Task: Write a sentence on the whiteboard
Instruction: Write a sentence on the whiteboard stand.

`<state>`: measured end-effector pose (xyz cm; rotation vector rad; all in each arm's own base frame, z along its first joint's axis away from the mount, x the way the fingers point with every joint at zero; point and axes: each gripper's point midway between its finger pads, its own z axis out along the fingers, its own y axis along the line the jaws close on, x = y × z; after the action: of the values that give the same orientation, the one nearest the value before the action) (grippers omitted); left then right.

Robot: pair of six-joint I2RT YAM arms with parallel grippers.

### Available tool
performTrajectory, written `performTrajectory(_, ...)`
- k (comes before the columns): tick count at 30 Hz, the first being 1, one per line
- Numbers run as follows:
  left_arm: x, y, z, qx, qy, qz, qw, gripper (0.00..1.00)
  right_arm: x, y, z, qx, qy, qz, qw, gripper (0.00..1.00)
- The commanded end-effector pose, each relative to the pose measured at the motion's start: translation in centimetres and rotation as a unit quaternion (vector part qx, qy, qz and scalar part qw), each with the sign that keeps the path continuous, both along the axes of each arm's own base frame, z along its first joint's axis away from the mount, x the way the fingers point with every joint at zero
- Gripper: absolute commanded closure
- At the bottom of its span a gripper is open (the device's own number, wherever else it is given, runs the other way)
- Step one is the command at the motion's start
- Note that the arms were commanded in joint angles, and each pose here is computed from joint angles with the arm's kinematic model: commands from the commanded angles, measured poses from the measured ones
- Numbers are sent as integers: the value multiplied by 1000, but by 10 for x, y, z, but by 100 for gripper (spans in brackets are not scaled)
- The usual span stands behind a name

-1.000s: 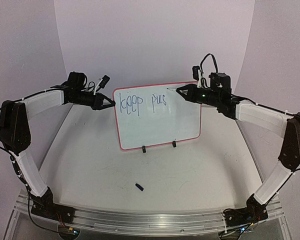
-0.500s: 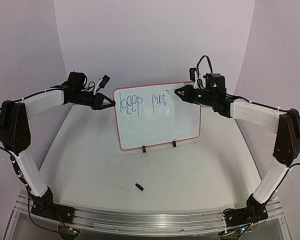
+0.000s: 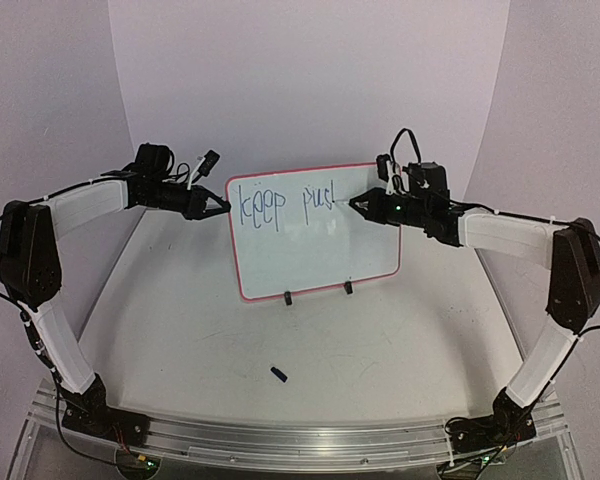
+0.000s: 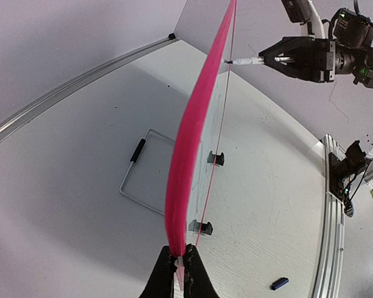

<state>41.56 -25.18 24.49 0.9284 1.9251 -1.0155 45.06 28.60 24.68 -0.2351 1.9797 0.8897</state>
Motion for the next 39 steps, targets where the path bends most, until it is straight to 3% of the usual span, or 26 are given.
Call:
performTrajectory(1, -12, -8, 1, 10, 14, -14, 1000, 100, -4, -7, 7, 6, -5, -9, 1000, 100)
performTrajectory(20, -12, -9, -1, 12, 15, -14, 1000, 100, 7, -3, 51, 50, -49, -18, 997, 100)
performTrajectory(39, -13, -8, 1, 12, 13, -14, 1000, 100, 4, -20, 35, 33, -40, -58, 997, 100)
